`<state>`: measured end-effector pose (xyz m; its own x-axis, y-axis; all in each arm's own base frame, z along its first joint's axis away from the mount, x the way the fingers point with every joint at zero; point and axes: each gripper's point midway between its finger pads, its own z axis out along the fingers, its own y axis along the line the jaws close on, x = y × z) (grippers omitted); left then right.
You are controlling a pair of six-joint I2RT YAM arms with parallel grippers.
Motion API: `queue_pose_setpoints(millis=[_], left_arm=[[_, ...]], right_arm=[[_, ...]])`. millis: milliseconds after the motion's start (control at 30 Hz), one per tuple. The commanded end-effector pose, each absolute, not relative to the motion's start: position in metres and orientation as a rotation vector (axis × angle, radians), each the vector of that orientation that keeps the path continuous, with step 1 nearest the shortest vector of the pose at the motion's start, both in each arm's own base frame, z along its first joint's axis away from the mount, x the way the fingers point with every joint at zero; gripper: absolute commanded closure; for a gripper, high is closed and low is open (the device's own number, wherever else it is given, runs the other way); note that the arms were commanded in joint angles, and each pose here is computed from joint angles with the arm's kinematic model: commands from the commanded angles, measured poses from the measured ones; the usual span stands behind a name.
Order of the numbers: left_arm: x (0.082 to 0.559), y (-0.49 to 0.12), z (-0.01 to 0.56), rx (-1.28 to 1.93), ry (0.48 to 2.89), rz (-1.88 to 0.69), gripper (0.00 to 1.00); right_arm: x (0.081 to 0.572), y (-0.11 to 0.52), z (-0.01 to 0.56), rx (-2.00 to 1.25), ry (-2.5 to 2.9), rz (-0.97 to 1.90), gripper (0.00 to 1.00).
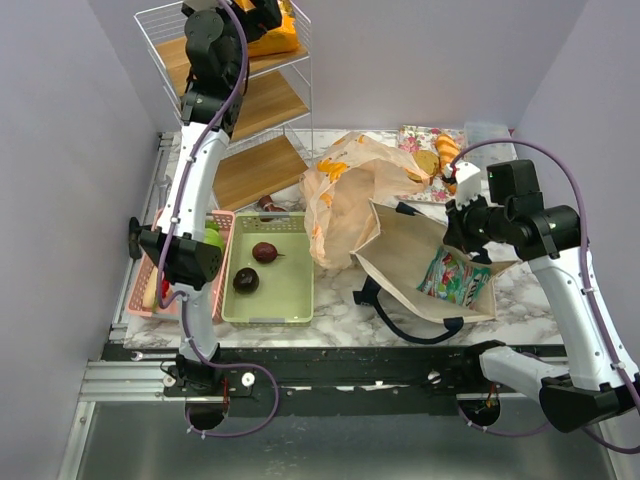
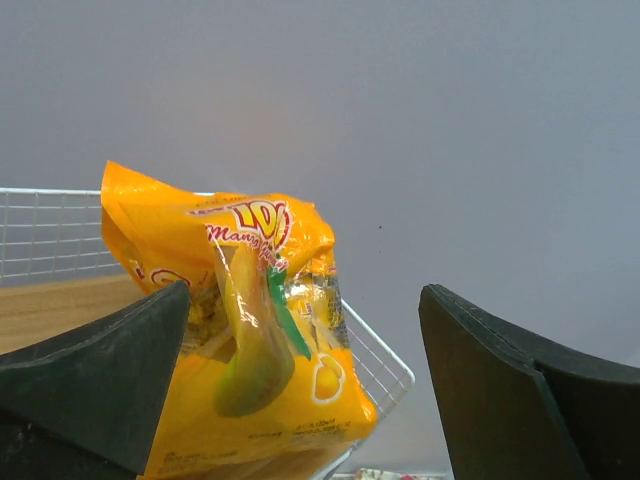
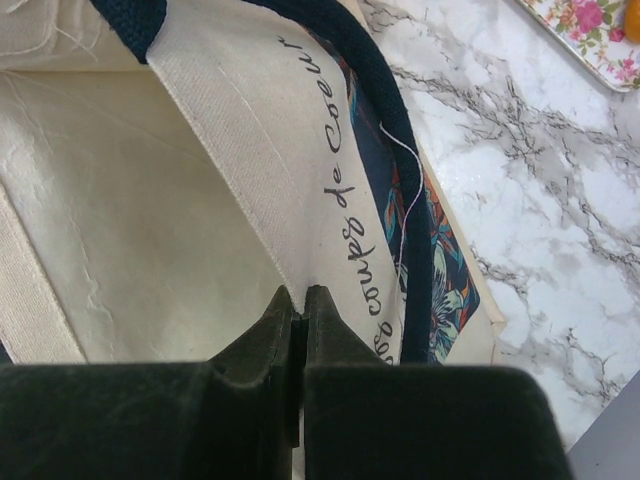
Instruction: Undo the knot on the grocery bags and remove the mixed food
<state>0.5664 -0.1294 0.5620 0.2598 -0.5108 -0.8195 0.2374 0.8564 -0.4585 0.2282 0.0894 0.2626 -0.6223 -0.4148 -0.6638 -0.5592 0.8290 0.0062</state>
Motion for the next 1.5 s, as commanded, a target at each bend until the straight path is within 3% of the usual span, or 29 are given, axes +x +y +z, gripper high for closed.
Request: queue_pose_setpoints(millis=[0, 233, 433, 700, 800, 933, 1033, 1300, 1400, 1467], left_arm=[[0.536, -0.106, 0.614, -0.289, 1.065, -0.482, 0.02], [0.497, -0.110, 0.644, -0.149, 1.000, -0.456, 0.02], [0.427, -0.134, 0.661, 0.168, 0.965, -0.443, 0.02], [0.279, -0.236, 0.559, 1.012, 0.901, -0.692, 0.02], [0.215, -0.267, 0.496, 1.256, 0.857, -0.776, 0.09], [0.137, -0.303, 0.413, 1.572, 0.616, -0.681, 0.16], [0.106, -0.328, 0.373, 1.670, 0.523, -0.660, 0.22], [0.111, -0.421, 0.310, 1.826, 0.554, -0.643, 0.49], [0.120, -0.456, 0.292, 1.855, 0.564, -0.576, 0.65], [0.124, -0.475, 0.281, 1.881, 0.561, -0.549, 0.68]], right_arm=[[0.219, 0.094, 0.256, -0.725, 2.351, 0.329, 0.99], [0.220, 0.092, 0.265, -0.713, 2.313, 0.315, 0.99], [0.223, 0.092, 0.283, -0.684, 2.254, 0.305, 0.99], [0.220, 0.097, 0.282, -0.693, 2.230, 0.341, 0.99], [0.221, 0.097, 0.279, -0.687, 2.236, 0.338, 0.99], [0.222, 0.098, 0.278, -0.665, 2.257, 0.351, 0.99], [0.221, 0.102, 0.279, -0.655, 2.262, 0.384, 0.99], [0.219, 0.112, 0.286, -0.641, 2.258, 0.462, 0.99], [0.218, 0.115, 0.287, -0.647, 2.255, 0.479, 0.99], [0.218, 0.115, 0.290, -0.647, 2.251, 0.485, 0.99]])
